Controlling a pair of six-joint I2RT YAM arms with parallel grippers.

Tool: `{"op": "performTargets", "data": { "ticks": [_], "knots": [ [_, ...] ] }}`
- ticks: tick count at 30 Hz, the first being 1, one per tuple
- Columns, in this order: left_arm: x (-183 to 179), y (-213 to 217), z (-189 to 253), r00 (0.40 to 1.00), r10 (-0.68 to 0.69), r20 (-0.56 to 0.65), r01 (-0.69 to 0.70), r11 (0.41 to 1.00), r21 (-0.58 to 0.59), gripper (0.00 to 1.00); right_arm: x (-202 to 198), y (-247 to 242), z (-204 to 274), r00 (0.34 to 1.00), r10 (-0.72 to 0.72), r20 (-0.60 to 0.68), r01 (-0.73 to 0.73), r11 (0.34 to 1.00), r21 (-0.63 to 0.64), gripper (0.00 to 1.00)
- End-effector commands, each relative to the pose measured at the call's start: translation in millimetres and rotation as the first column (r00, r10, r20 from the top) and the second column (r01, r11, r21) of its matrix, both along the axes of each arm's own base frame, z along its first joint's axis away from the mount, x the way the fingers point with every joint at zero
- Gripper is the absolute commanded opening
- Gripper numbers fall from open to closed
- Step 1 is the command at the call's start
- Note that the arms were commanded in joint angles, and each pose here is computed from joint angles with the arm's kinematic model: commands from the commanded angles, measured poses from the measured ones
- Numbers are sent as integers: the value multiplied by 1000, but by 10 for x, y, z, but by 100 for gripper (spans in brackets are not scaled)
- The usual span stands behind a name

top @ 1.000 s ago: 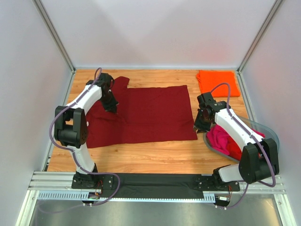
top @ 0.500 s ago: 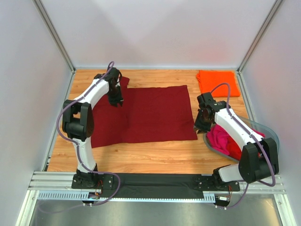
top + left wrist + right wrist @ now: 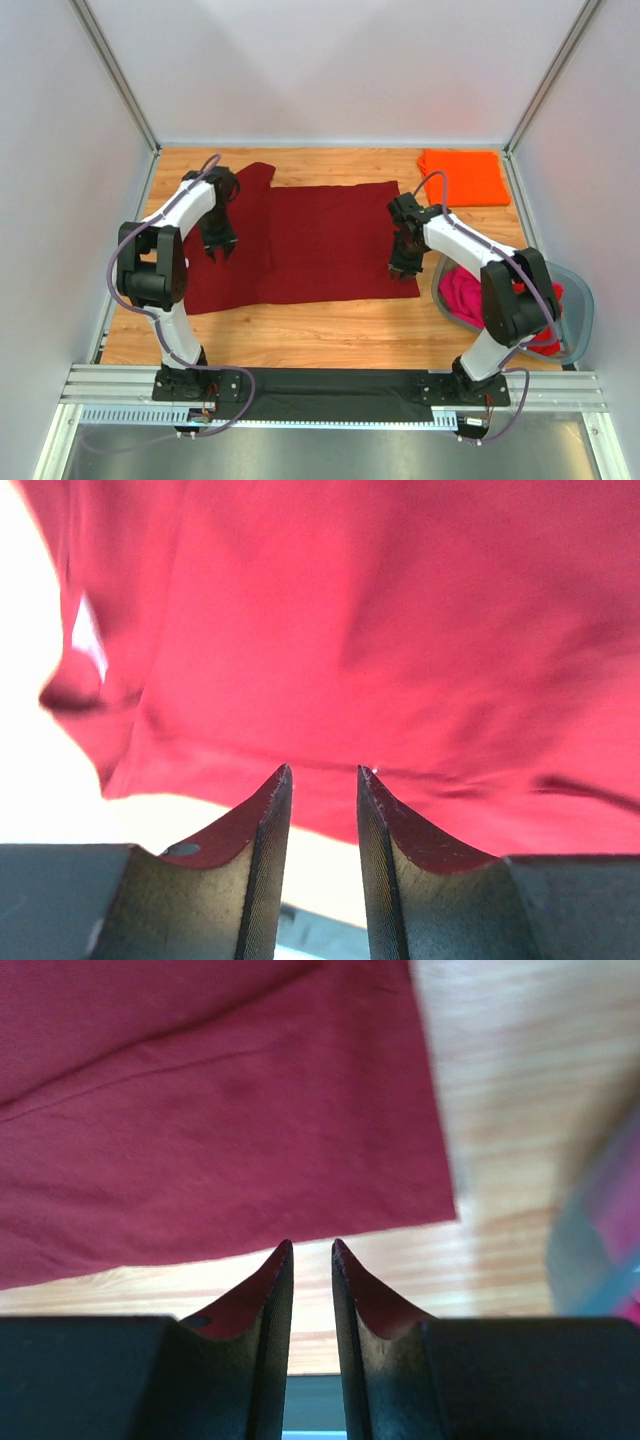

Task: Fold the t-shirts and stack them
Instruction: Fold the tshirt

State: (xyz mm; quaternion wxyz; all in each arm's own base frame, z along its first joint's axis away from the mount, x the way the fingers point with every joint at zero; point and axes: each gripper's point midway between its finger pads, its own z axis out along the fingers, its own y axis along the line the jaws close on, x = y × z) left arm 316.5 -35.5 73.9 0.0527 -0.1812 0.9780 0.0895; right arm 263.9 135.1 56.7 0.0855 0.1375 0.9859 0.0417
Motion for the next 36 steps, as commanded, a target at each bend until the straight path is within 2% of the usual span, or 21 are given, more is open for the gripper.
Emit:
{"op": "performTargets", "data": {
  "ticks": [1, 4, 6, 15, 20, 23, 25, 28, 30, 33, 34, 36],
  "knots": [
    [-304, 285, -107, 983, 166, -75, -167, 986, -9, 38, 172, 150, -63, 999, 8, 51, -9, 1000, 20, 23],
    [-333, 410, -274, 969, 214, -124, -215, 977, 4, 38, 79, 31, -265, 1000, -6, 26, 7, 999, -39, 22],
    [-307, 472, -368, 967, 205, -149, -201, 979, 40, 37, 5, -43, -337, 1000, -13, 17, 14, 998, -66, 21],
    [236, 732, -433, 982, 120, -143, -97, 983, 158, 37, -449, -80, -426, 1000, -10, 13, 12, 992, -130, 22],
    [597, 666, -515, 997, 18, -73, -11, 996, 90, 39, -552, -16, -434, 1000, -4, 4, 5, 988, -157, 22],
    [801, 563, -450, 999, -45, -23, 45, 999, 25, 39, -560, -70, -410, 1000, 4, -1, -4, 979, -202, 22],
    [843, 559, -313, 999, -51, 3, 51, 998, 23, 40, -528, -61, -351, 1000, 15, 0, -15, 979, -204, 21],
    [848, 612, 115, 995, -57, 82, 53, 997, 51, 43, -441, 45, -203, 999, 40, 16, -37, 985, -169, 22],
    [839, 605, 239, 992, -63, 111, 59, 997, 45, 45, -379, 145, -106, 997, 68, 32, -63, 989, -130, 22],
    [887, 386, 314, 981, -91, 169, 104, 992, -72, 45, -222, 508, 87, 987, 145, 75, -147, 989, 23, 26],
    [864, 392, 285, 985, -78, 152, 90, 993, -71, 46, -89, 725, 234, 974, 196, 115, -207, 973, 99, 27],
    [861, 424, 273, 990, -43, 132, 50, 997, -54, 46, 85, 883, 386, 961, 222, 164, -244, 961, 132, 30]
  ]
}}
